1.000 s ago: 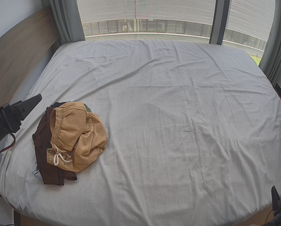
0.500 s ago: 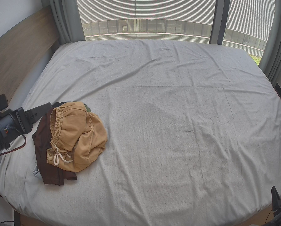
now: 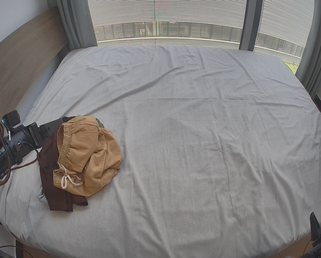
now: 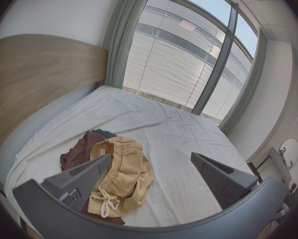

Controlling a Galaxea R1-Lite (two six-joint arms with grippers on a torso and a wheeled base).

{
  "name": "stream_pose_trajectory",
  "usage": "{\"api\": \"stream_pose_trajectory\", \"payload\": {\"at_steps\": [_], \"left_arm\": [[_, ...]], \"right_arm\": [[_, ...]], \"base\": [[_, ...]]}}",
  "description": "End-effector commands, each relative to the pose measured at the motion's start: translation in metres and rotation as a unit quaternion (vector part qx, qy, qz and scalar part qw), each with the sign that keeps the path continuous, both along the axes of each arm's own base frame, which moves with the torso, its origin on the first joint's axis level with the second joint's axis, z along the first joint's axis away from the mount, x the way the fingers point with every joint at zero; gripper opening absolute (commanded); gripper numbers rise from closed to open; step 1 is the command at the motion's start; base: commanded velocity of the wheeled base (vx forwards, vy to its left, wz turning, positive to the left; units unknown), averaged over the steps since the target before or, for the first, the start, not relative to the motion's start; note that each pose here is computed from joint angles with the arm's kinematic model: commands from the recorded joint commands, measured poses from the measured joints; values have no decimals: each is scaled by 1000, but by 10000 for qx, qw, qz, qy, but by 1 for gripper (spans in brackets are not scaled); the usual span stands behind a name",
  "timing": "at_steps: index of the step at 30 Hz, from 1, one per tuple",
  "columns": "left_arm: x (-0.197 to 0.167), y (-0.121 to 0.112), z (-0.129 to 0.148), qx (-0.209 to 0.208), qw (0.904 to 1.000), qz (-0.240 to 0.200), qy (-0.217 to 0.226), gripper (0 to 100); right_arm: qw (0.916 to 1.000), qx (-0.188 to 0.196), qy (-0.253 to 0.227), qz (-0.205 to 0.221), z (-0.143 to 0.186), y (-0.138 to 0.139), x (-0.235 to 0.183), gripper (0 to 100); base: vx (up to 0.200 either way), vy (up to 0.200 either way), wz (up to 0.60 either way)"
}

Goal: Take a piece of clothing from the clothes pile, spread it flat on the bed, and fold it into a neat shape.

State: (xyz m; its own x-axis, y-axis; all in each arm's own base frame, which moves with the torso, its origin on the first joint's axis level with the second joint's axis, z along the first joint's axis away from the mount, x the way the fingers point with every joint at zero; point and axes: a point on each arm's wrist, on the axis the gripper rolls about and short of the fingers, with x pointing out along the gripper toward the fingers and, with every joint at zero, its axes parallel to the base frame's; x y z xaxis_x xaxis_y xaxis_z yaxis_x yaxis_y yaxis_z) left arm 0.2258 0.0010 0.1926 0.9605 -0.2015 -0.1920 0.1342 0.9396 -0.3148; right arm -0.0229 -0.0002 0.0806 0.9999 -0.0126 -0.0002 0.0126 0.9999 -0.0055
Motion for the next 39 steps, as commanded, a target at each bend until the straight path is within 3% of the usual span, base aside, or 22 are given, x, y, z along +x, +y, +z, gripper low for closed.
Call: {"api": "stream_pose_trajectory", "payload": {"at_steps": [1,5,15,39], "left_arm": [[13,4,-13,-238,9992,1,306,100],[18,9,-9,-615,9976,-6,320,100],[48,35,-32,-701,9945,326,705,100],[106,34,-67,-812,9921,22,957,100]], "right_arm": [[10000,-3,-1,1,-5,0,0,100],[10000,-3,-1,1,-5,0,0,100],[10000,5,-1,1,-5,0,0,100],[10000,5,-1,1,-5,0,0,100]], "base": [[0,0,0],[0,0,0],[0,0,0],[0,0,0]]}}
